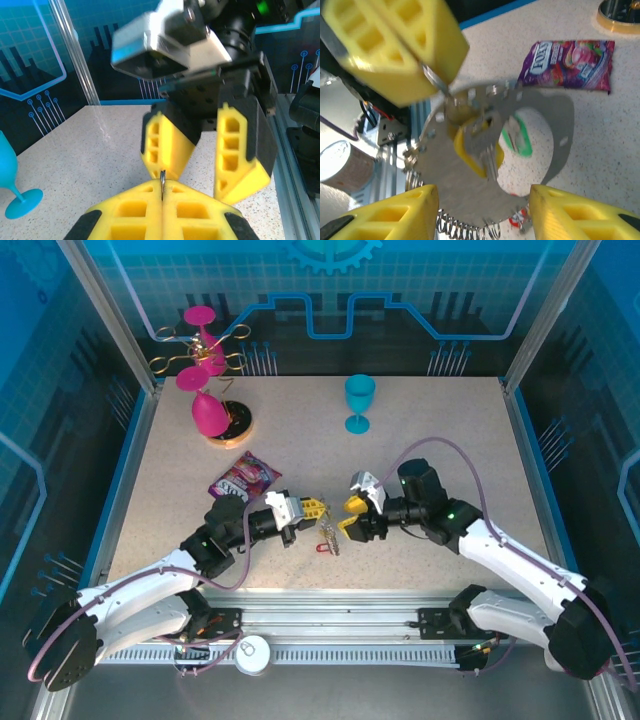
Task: Put the keys on the keyring
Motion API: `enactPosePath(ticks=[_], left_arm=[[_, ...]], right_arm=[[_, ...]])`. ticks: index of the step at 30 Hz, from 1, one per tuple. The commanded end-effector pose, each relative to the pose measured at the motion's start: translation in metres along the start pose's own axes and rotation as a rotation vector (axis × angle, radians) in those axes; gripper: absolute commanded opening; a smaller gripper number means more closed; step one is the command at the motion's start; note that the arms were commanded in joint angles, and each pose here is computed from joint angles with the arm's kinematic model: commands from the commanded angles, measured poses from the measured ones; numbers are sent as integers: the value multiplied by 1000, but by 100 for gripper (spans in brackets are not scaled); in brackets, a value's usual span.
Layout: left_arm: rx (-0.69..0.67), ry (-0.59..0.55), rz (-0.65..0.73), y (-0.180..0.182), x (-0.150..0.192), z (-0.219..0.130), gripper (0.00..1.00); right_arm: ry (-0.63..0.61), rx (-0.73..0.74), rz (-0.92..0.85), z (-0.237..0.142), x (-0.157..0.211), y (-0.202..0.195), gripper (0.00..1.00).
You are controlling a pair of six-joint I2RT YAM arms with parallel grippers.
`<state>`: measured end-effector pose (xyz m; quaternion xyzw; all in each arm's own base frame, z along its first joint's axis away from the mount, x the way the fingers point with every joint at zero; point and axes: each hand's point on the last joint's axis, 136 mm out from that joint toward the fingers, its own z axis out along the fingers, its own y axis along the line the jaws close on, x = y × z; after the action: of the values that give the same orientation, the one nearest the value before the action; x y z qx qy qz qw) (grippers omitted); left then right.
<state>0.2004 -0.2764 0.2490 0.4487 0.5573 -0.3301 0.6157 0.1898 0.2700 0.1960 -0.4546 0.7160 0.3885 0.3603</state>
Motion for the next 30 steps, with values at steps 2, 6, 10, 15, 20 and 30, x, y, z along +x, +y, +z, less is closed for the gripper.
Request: enactPosePath(ticks=[2,6,10,15,20,30], left_arm=[[-18,-68,30,2,-17,-2,0],[-18,-68,27,2,-17,-2,0],[-19,-67,26,3,-16,-2,0],[-22,-71,28,3,-18,-2,0],[-28,-76,26,4,-18,-2,0],[-41,-69,28,6,-15,0,0]], right_arm=[[-37,35,-121,9,-5,0,51],[-62,71,-152,14,-11,-4,48],[-96,83,-182,15,-16,-3,47],[-108,84,-216,15,-15,1,47],[-123,91,-225,17,-18,1,46],[-136,79,-249,32,-29,4,48]])
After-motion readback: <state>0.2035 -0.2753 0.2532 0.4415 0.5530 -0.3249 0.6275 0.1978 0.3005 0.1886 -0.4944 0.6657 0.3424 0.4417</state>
